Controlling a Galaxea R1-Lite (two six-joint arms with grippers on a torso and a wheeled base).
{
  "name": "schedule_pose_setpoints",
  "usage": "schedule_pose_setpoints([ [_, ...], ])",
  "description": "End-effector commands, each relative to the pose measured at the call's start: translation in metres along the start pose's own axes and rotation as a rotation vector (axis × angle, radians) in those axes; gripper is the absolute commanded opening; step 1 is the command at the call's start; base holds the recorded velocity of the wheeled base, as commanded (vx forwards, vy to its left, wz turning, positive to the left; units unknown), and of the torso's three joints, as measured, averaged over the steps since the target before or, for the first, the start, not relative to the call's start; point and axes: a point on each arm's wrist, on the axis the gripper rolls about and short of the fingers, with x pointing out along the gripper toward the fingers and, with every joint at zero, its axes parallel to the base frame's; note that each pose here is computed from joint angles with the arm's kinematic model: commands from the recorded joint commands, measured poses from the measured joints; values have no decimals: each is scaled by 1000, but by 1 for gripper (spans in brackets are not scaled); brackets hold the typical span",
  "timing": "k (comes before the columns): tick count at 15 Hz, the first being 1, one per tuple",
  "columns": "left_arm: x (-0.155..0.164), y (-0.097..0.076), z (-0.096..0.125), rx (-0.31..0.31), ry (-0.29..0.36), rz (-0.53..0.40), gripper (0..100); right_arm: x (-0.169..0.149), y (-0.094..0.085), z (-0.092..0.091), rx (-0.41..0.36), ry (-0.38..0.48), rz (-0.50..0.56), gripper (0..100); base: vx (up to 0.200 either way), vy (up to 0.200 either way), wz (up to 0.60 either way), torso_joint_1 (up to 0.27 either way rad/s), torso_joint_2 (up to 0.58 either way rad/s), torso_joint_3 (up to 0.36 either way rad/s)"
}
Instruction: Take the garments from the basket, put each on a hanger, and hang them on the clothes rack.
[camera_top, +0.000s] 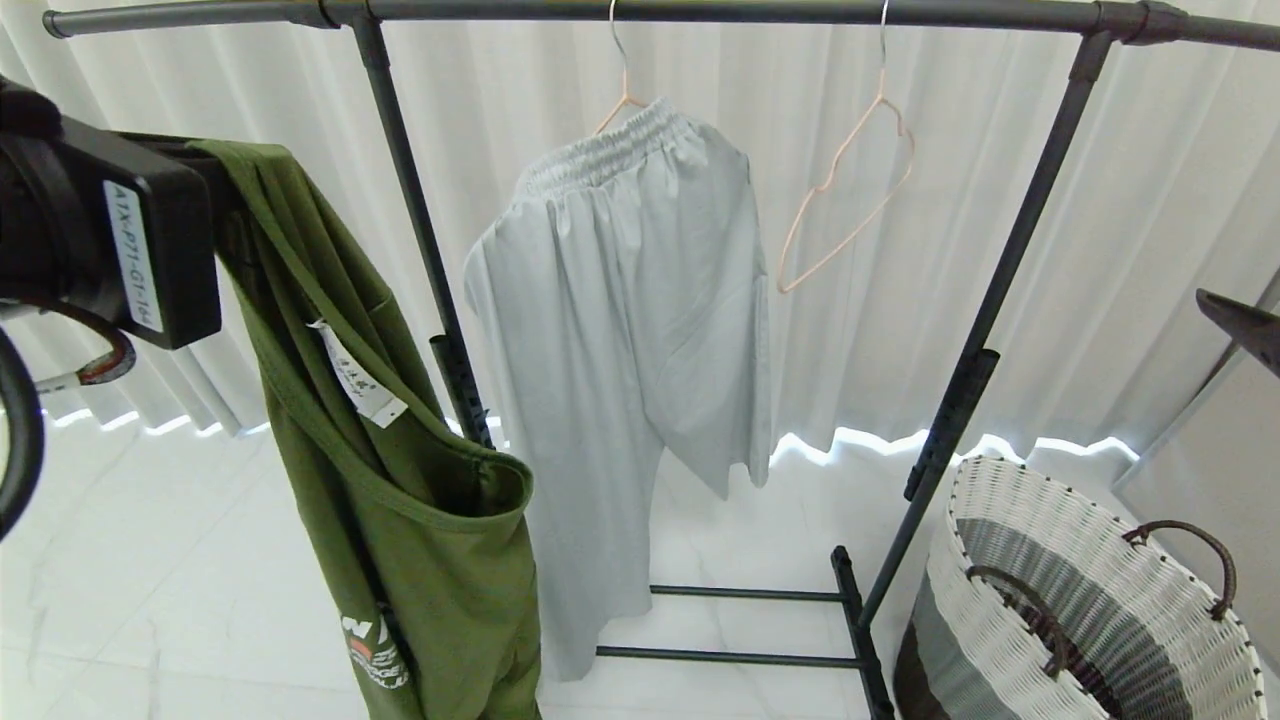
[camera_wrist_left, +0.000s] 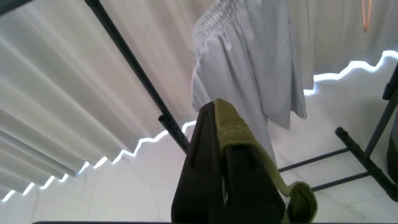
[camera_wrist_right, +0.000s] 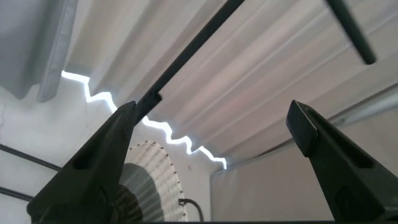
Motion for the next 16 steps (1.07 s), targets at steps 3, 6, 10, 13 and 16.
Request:
schedule_pose_setpoints([
  [3, -5, 3, -1, -6, -8, 4, 0, 1, 0, 0, -1, 3, -3, 100, 0, 0, 0, 190, -468, -282],
  [6, -7, 4, -3, -4, -6, 2, 0, 1, 0, -1, 3, 5, -1, 100, 0, 0, 0, 206, -486, -282],
  [10, -7, 3, -4, -1, -2, 1, 0, 0, 1, -2, 62, 8, 3, 100, 0, 0, 0, 194, -432, -238],
  [13, -6, 3, -5, 1, -1, 2, 0, 0, 1, -2, 133, 2, 6, 100, 0, 0, 0, 31, -73, -41],
  [16, -6, 3, -5, 17, 1, 3, 0, -1, 1, -2, 146, 7, 7, 100, 0, 67, 0, 4, -1, 1],
])
